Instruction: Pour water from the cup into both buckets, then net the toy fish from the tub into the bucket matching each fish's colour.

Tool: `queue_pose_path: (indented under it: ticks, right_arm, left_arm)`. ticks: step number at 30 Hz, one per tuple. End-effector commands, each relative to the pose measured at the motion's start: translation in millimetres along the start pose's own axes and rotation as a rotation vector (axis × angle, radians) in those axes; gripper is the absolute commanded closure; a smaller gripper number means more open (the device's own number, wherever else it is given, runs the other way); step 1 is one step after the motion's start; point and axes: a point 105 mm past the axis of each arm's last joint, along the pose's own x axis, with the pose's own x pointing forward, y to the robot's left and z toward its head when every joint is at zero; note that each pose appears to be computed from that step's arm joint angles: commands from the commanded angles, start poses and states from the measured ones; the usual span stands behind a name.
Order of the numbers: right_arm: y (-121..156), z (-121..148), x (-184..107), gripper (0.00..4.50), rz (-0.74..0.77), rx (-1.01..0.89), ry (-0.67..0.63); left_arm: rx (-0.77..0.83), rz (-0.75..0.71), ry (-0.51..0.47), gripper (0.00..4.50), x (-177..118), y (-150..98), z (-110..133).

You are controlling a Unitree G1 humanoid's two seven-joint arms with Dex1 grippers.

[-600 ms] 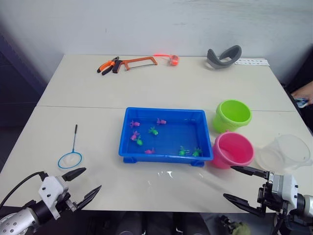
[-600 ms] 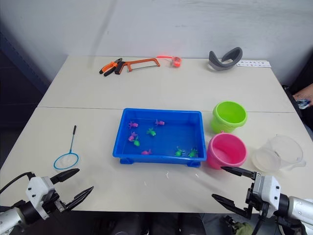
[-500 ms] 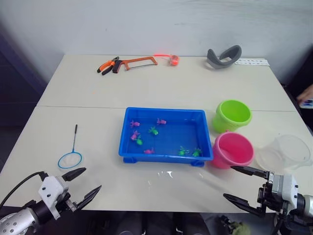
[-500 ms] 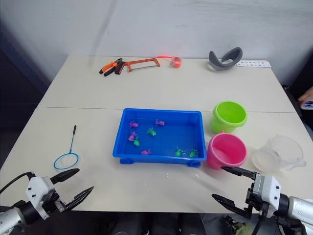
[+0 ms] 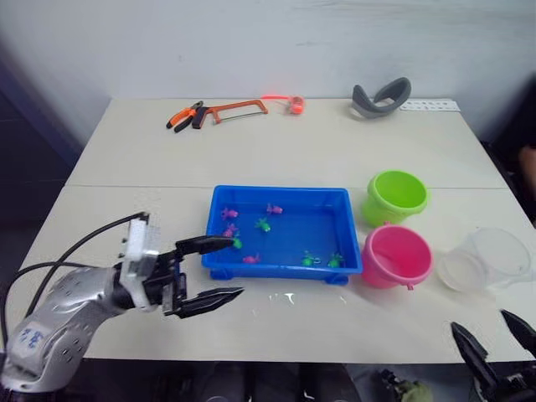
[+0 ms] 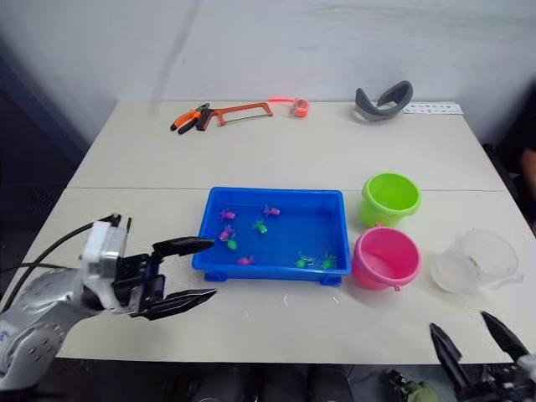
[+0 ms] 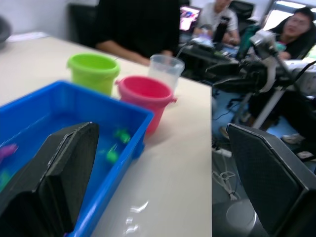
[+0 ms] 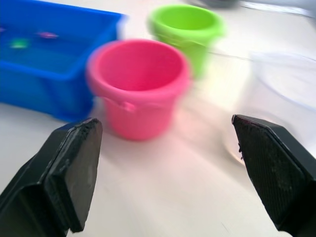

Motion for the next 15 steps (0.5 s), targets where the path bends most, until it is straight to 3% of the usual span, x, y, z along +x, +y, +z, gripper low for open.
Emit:
queue_pose_path:
  ticks: [1,4,6,15]
  right_arm:
    - [-21.2,-1.5,-15.7,0.03,-0.239,0.035,-0.021]
    - [-37.5,-5.8,-19.2,0.03,-0.415,0.067,-0.027]
    - [-45.9,-17.3,-14.5,0.03,-0.49,0.132,0.041]
    - [-70.8,-20.4,23.4,0.03,-0.492,0.137,0.044]
  left_arm:
    - [0.001,-0.068,-0.021,0.0,18.3,-0.8,4.8]
    - [-0.027,-0.11,-0.05,0.0,31.8,-0.6,9.1]
    - [-0.029,-0.121,-0.049,0.0,37.9,-1.4,8.3]
    - [-0.035,-0.116,-0.023,0.0,44.5,-11.0,2.2]
